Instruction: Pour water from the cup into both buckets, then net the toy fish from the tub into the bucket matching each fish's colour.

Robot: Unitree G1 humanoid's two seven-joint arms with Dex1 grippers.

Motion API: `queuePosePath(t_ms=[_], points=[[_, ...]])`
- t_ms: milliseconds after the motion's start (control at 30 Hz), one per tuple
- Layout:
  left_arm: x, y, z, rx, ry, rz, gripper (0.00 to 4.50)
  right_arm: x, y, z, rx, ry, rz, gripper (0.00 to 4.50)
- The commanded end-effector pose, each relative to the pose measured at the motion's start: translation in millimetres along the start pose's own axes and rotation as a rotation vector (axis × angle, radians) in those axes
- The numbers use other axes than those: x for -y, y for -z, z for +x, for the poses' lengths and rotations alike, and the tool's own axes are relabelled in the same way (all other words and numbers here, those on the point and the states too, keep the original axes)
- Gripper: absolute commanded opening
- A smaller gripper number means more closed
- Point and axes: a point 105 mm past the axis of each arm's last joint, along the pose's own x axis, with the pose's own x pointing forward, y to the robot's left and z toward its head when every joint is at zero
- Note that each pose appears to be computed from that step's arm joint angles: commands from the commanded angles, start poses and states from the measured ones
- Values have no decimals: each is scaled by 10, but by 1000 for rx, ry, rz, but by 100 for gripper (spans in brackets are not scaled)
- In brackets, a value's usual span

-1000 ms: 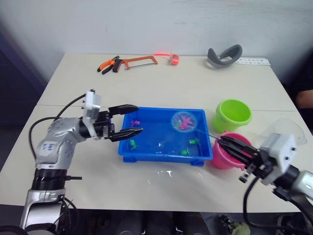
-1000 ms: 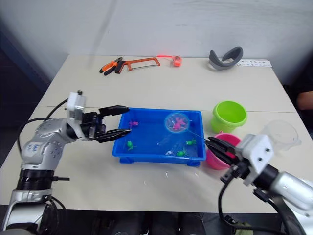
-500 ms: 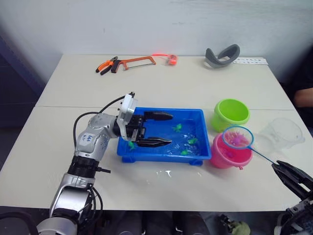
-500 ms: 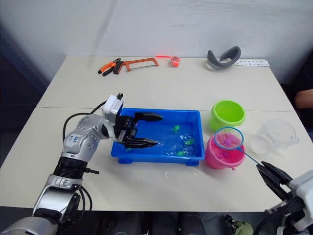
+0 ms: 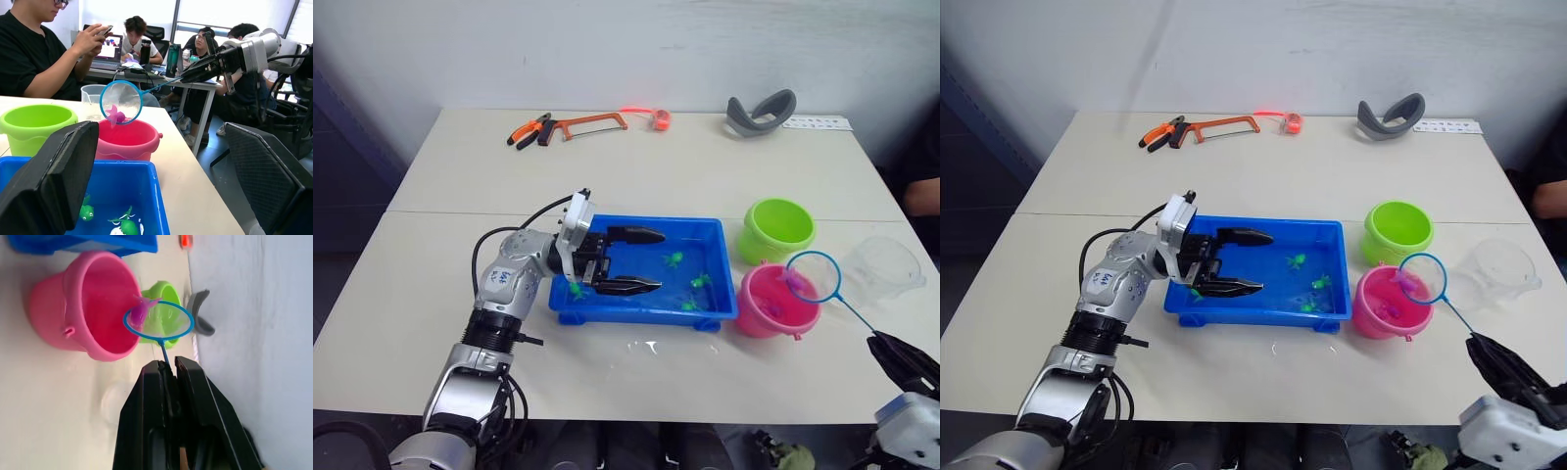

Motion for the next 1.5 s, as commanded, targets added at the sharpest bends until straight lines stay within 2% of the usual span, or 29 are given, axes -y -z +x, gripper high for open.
queuePosePath(t_ms=[33, 200, 467, 533, 667, 700, 767, 867, 967, 1100, 1200, 1300, 1400, 1500], points=[[-11, -73, -2, 12, -2, 43, 445, 8, -44, -26, 23, 7, -236, 0], [-22, -66, -29, 11, -19, 43, 445, 71, -70, -19, 46, 56, -423, 0], [-39, -18, -88, 1, -44, 35, 445, 65, 31, -76, 63, 59, -465, 0], [-52, -17, -113, 0, -55, 35, 445, 123, 76, -97, 40, 117, -356, 0], [-65, -31, -206, 8, -93, 37, 445, 277, 119, -36, 20, 266, 187, 0], [-73, -54, -252, 19, -115, 40, 445, 319, 51, 10, 74, 289, 372, 0], [-78, -80, -301, 31, -139, 44, 445, 339, -38, 65, 141, 277, 583, 0], [-81, -150, -500, 51, -248, 69, 445, 373, -255, 311, 320, 173, 956, 0], [-28, -216, -738, 55, -378, 95, 445, 399, -455, 599, 455, 12, 1126, 0], [89, -225, -1075, 21, -551, 119, 445, 418, -636, 948, 524, -168, 1177, 0], [167, -211, -1310, -12, -687, 137, 445, 385, -692, 1239, 493, -268, 1203, 0], [317, -146, -1538, -65, -827, 136, 445, 299, -851, 1438, 502, -443, 1159, 0], [451, -102, -1660, -88, -926, 122, 445, 331, -882, 1591, 503, -497, 1167, 0], [556, -57, -1666, -89, -956, 103, 445, 267, -956, 1724, 485, -555, 1121, 0]])
